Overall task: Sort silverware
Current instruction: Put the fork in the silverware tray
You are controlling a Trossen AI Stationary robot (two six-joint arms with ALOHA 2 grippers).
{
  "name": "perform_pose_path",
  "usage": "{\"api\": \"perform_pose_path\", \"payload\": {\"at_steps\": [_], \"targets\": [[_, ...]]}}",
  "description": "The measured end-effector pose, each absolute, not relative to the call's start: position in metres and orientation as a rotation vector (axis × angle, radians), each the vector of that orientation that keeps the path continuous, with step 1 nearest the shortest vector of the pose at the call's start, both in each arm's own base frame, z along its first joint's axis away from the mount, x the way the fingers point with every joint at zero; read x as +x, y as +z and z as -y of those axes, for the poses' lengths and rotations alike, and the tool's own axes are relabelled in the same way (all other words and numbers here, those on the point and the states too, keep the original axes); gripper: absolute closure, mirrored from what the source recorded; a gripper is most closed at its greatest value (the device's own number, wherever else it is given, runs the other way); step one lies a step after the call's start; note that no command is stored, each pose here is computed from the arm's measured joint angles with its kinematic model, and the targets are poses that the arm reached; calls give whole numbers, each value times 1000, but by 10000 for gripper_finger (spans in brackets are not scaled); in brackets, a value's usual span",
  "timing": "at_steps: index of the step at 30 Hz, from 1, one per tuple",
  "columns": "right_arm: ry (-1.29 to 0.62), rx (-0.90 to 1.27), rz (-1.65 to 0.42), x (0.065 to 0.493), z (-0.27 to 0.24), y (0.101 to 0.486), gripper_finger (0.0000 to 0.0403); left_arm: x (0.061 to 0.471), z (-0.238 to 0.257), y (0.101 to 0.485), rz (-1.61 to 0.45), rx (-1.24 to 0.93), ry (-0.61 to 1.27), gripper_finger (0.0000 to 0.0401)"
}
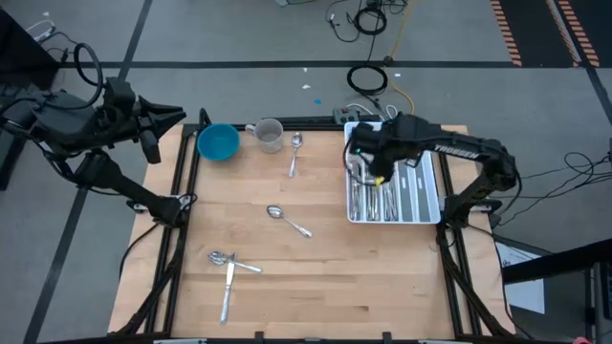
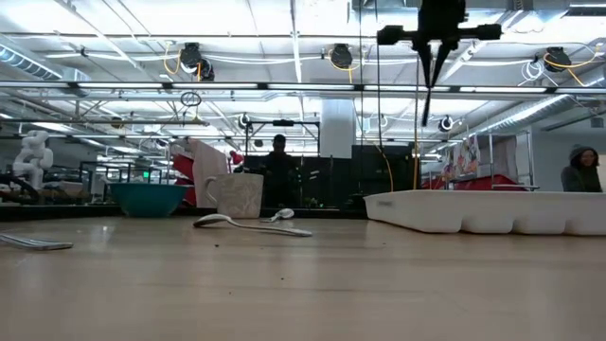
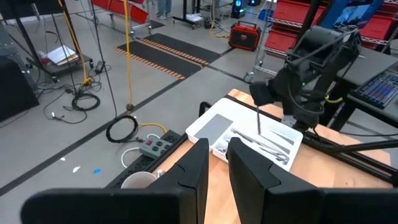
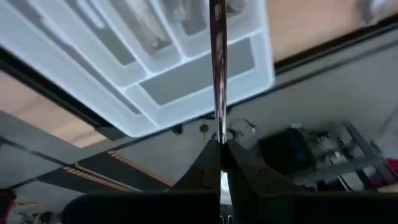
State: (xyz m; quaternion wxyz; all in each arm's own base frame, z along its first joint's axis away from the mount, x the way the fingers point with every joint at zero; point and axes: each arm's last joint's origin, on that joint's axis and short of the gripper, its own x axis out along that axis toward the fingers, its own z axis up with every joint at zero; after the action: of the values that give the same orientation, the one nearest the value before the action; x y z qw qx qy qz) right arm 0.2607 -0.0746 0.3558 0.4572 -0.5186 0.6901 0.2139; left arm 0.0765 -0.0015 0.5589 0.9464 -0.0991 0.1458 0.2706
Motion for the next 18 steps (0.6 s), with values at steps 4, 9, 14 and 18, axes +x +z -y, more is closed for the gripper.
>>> {"api": "perform_pose_path", "payload": {"at_steps": [4,9,14,18], "targets": [[686,-1263,-1696,249,81,342,403,76,1,559,-295,-200,556,335],[790,-1289,-1671,240,88,318,403,76,1,559,-286,-192,583,335],[837,-1343,-1570,240,90,289,403,77,-1,560,-267,-174,644,335],[881,-1362,-1500,243,90,262,403,77,-1,560,-265,-173,651,335]]}}
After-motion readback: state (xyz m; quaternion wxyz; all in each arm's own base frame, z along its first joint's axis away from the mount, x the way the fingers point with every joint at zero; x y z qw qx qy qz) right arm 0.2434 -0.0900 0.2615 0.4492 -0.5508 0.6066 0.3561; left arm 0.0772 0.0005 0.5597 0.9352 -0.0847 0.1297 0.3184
